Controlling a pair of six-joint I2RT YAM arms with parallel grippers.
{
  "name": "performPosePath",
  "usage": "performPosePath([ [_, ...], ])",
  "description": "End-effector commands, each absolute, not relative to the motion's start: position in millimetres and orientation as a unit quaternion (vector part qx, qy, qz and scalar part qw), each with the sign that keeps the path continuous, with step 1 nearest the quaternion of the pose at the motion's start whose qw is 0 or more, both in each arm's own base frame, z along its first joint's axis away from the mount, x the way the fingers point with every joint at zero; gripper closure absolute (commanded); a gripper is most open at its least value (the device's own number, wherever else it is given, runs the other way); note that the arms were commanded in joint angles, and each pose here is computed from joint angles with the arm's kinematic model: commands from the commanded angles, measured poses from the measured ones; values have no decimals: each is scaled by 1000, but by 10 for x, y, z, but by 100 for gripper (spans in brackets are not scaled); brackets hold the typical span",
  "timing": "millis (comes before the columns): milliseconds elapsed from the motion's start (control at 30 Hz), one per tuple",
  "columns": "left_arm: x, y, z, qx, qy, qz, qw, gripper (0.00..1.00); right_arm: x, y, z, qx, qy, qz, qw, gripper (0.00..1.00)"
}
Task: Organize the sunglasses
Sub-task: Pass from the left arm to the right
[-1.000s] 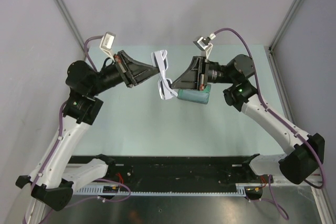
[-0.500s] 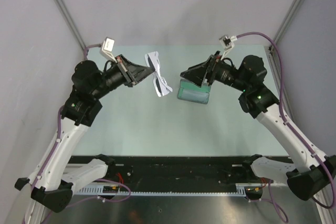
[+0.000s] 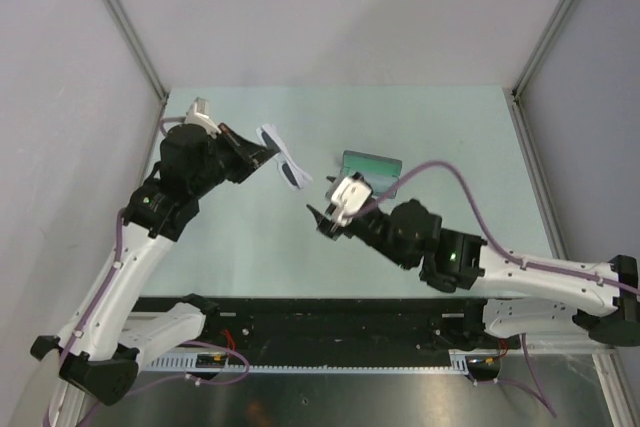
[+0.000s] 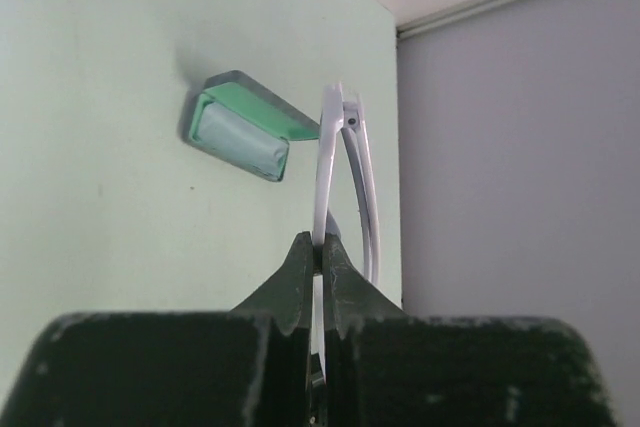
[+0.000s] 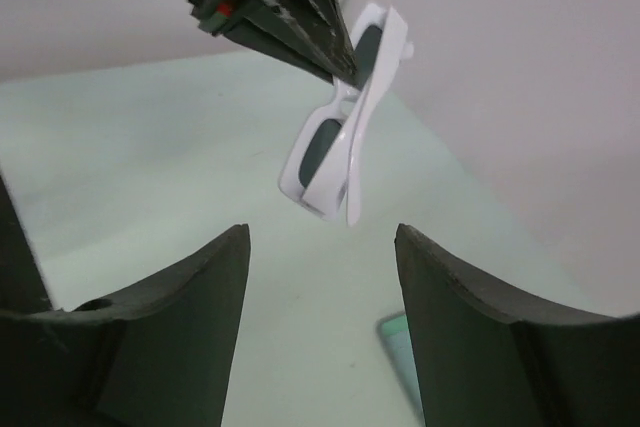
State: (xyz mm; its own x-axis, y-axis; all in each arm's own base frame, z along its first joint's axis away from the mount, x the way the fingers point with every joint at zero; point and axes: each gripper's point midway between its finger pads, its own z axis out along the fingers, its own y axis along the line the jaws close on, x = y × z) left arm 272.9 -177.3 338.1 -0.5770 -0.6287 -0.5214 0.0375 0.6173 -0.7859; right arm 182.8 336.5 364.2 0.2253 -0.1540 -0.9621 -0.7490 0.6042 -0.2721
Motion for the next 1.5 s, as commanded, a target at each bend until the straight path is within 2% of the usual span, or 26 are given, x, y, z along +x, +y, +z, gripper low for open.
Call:
performPosePath([
  [0,2760,-1560,3423,-257,786,-360,433,100,1727,3267,4022,-380,494,133,771,37],
  [133,2745,-1484,3447,-283,781,-330,449,100,1581,3459,3872,-427,438,61,789,43],
  [433,2695,-1493,3633,-289,766,-332,469,100,1591,3788,3644,-419,415,36,807,48],
  [667,2651,-1462,3728,-288,758,-334,481,100,1743,3766,3720,-393,413,38,821,65],
  [1067,2639,-1495,3796,-292,756,-333,481,100,1765,3787,3685,-426,418,100,796,65],
  [1467,2531,-1489,3888,-307,741,-353,482,99,1789,3858,3697,-430,416,86,797,64],
])
